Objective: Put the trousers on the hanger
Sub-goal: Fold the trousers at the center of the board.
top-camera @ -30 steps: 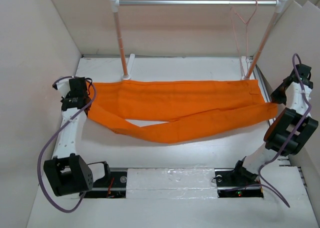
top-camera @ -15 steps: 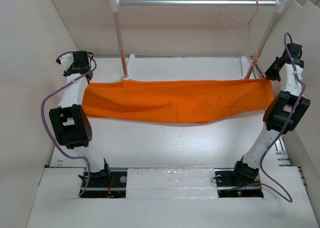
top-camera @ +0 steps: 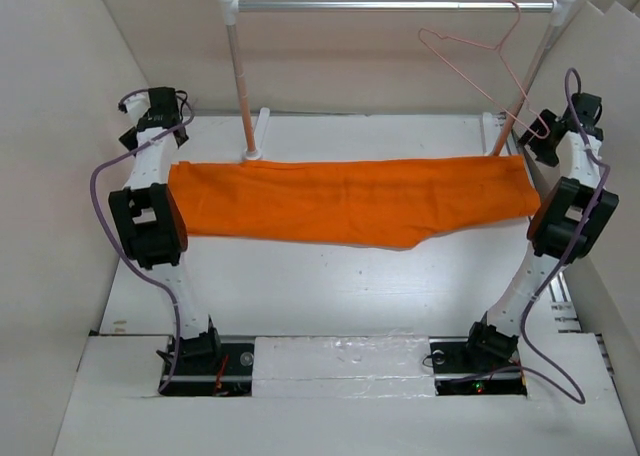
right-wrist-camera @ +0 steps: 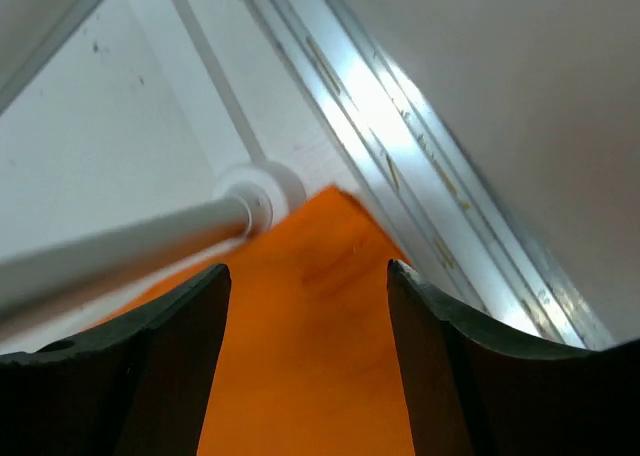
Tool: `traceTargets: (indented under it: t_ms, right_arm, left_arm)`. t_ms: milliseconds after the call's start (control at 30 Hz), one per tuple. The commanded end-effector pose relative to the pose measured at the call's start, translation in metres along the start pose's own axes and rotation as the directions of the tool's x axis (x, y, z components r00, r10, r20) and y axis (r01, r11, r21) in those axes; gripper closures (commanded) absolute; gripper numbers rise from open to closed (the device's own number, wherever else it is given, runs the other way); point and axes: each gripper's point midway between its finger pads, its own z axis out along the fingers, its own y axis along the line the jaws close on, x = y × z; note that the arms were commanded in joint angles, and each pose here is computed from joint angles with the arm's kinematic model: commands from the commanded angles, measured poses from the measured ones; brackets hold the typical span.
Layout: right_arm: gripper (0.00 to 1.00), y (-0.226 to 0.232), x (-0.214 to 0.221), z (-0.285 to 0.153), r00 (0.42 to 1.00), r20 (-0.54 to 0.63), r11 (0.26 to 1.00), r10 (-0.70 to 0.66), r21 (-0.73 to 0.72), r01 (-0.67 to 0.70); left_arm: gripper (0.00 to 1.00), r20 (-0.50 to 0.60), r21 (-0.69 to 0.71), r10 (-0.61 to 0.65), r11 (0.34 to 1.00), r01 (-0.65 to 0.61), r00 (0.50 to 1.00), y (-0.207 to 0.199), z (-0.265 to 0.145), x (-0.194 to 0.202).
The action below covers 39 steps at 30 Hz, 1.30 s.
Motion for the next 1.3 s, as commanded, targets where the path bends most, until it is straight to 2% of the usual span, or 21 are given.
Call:
traceTargets:
  t_ms: [0, 33, 67, 100, 133, 167, 200, 233, 267, 300, 367, 400, 467, 500, 633, 967, 1067, 1100, 1133, 1167, 1267]
  right_arm:
    - [0.31, 0.031, -0.041, -0.058, 0.982, 0.187, 0.991, -0.019, -0.128, 0.044]
    - [0.37, 0.034, -0.012, -0.057, 0.991, 0.134, 0.988, -0.023, -0.148, 0.043]
    - [0.41, 0.045, -0.020, -0.083, 0.979, 0.198, 0.982, -0.044, -0.173, 0.079]
    - [0.46, 0.058, -0.008, -0.090, 0.978, 0.198, 0.976, -0.067, -0.192, 0.105]
    - [0.69, 0.056, 0.028, -0.086, 0.986, 0.143, 0.976, -0.084, -0.186, 0.110]
    - [0.82, 0.070, 0.024, -0.111, 0.972, 0.211, 0.966, -0.102, -0.212, 0.147]
    - [0.94, 0.087, 0.046, -0.115, 0.972, 0.198, 0.955, -0.130, -0.238, 0.176]
    - [1.00, 0.091, 0.059, -0.121, 0.970, 0.196, 0.954, -0.144, -0.234, 0.188]
    - [1.00, 0.086, 0.094, -0.116, 0.977, 0.150, 0.954, -0.154, -0.233, 0.187]
    - [1.00, 0.093, 0.101, -0.132, 0.972, 0.176, 0.949, -0.158, -0.246, 0.199]
    - [1.00, 0.087, 0.145, -0.131, 0.980, 0.122, 0.948, -0.160, -0.259, 0.187]
    - [1.00, 0.086, 0.148, -0.142, 0.978, 0.141, 0.944, -0.153, -0.273, 0.187]
    - [0.82, 0.080, 0.164, -0.148, 0.978, 0.127, 0.938, -0.166, -0.285, 0.196]
    - [0.61, 0.068, 0.179, -0.146, 0.980, 0.106, 0.943, -0.170, -0.272, 0.193]
    - [0.41, 0.055, 0.217, -0.140, 0.986, -0.003, 0.925, -0.168, -0.345, 0.156]
    - [0.31, 0.010, 0.242, -0.102, 0.995, -0.096, 0.949, -0.036, -0.315, 0.004]
    - [0.31, 0.009, 0.224, -0.087, 0.999, -0.051, 0.951, -0.003, -0.308, -0.013]
    - [0.31, 0.008, 0.226, -0.080, 0.998, -0.061, 0.952, 0.005, -0.307, -0.024]
    - [0.31, 0.006, 0.220, -0.076, 0.999, -0.049, 0.952, 0.022, -0.305, -0.036]
    - [0.35, 0.009, 0.214, -0.069, 0.998, -0.046, 0.949, 0.049, -0.308, -0.061]
    - [0.54, 0.009, 0.212, -0.062, 0.996, -0.062, 0.954, 0.059, -0.290, -0.074]
  left_arm:
    - [0.20, 0.073, 0.048, -0.082, 0.996, 0.079, 0.994, 0.033, -0.061, -0.032]
    - [0.21, 0.059, 0.062, -0.093, 0.994, 0.089, 0.994, 0.038, -0.068, -0.026]
    - [0.23, 0.042, 0.076, -0.110, 0.991, 0.106, 0.993, 0.040, -0.072, -0.018]
    - [0.26, 0.017, 0.065, -0.102, 0.993, 0.101, 0.995, 0.057, -0.078, 0.005]
    - [0.26, 0.004, 0.076, -0.104, 0.992, 0.103, 0.995, 0.063, -0.081, 0.017]
    - [0.27, -0.026, 0.117, -0.120, 0.985, 0.123, 0.992, 0.064, -0.081, 0.028]
    - [0.29, -0.077, 0.100, -0.141, 0.984, 0.148, 0.987, 0.083, -0.081, 0.057]
    - [0.30, -0.114, 0.099, -0.153, 0.981, 0.165, 0.982, 0.089, -0.080, 0.075]
    - [0.30, -0.160, 0.134, -0.168, 0.972, 0.190, 0.973, 0.088, -0.081, 0.087]
    - [0.30, -0.216, 0.119, -0.174, 0.972, 0.203, 0.961, 0.099, -0.078, 0.114]
    - [0.29, -0.267, 0.114, -0.206, 0.963, 0.244, 0.941, 0.108, -0.070, 0.128]
    - [0.27, -0.304, 0.089, -0.199, 0.968, 0.236, 0.932, 0.116, -0.064, 0.146]
    - [0.25, -0.344, 0.091, -0.191, 0.968, 0.235, 0.919, 0.117, -0.056, 0.158]
    - [0.24, -0.369, 0.077, -0.174, 0.973, 0.217, 0.913, 0.118, -0.049, 0.168]
    - [0.22, -0.422, 0.073, -0.170, 0.973, 0.221, 0.890, 0.110, -0.038, 0.183]
    - [0.25, -0.426, 0.085, -0.229, 0.953, 0.290, 0.875, 0.091, -0.017, 0.187]
    - [0.49, -0.438, 0.064, -0.220, 0.960, 0.274, 0.872, 0.093, -0.012, 0.192]
    - [0.62, -0.431, 0.066, -0.213, 0.962, 0.266, 0.877, 0.094, -0.012, 0.190]
    - [0.69, -0.416, 0.065, -0.211, 0.963, 0.260, 0.885, 0.095, -0.012, 0.186]
    - [0.85, -0.388, 0.047, -0.195, 0.972, 0.231, 0.901, 0.102, -0.012, 0.179]
    - [1.00, -0.353, 0.014, -0.181, 0.980, 0.198, 0.918, 0.110, -0.012, 0.168]
